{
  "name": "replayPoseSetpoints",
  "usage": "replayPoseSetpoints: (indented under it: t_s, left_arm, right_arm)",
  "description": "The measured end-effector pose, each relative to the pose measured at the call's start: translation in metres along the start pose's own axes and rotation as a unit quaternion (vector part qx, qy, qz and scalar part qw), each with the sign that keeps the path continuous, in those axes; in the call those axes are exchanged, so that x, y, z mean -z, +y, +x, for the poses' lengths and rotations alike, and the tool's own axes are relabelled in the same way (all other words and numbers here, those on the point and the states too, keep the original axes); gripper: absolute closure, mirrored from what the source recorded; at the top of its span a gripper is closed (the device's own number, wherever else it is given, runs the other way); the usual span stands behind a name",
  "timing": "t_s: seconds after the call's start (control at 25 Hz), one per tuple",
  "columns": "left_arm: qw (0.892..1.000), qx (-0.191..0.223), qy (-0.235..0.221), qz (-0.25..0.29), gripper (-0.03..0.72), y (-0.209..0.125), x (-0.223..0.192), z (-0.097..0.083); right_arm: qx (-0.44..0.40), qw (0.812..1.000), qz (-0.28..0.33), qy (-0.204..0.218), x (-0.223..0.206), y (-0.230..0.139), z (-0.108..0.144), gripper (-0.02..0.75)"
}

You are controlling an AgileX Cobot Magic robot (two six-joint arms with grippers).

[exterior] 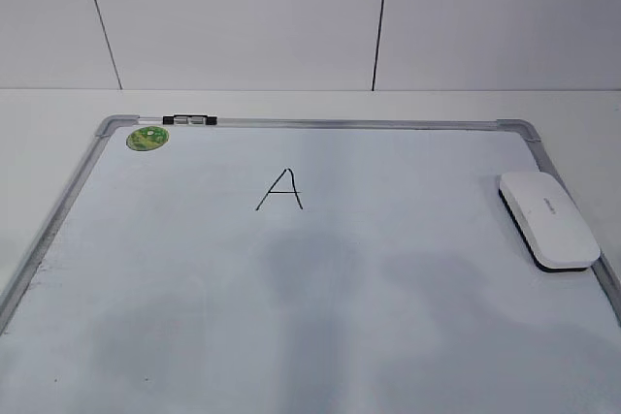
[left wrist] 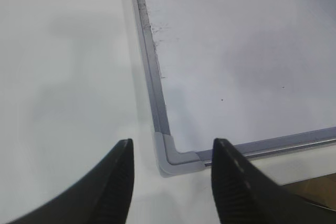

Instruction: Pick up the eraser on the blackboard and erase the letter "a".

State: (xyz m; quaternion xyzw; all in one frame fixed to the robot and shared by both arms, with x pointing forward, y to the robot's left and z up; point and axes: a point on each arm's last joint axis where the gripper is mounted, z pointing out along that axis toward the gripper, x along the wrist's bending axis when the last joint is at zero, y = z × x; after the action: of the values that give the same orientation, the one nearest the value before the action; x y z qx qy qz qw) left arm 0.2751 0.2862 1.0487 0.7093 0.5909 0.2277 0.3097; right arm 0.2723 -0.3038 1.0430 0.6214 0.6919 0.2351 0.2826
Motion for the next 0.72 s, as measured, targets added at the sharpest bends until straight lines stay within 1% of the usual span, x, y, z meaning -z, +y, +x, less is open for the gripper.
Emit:
replayPoseSetpoints:
  t_s: [0.28, 0.36, 0.48, 0.6, 0.72]
  left_arm:
    - [1.0, 0.0, 0.0, -0.001, 0.328, 0.0, 0.0, 0.0]
    - [1.0, -0.001, 0.001, -0.009, 0.328, -0.001, 0.002, -0.001]
    - [0.999, -0.006, 0.003, -0.033, 0.328, -0.006, 0.009, -0.002]
    - [0.997, -0.012, 0.008, -0.073, 0.328, -0.013, 0.018, -0.004]
    - [0.993, -0.02, 0.012, -0.119, 0.328, -0.023, 0.029, -0.007]
  right_arm:
    - [0.0, 1.0, -0.001, 0.0, 0.0, 0.0, 0.0, 0.145]
    - [-0.001, 1.0, -0.012, -0.001, 0.003, -0.002, 0.0, 0.145]
    - [-0.008, 0.999, -0.035, -0.006, 0.009, -0.006, -0.001, 0.145]
    - [-0.023, 0.998, -0.062, -0.021, 0.015, -0.013, -0.002, 0.145]
    - [-0.036, 0.995, -0.088, -0.035, 0.022, -0.019, -0.002, 0.146]
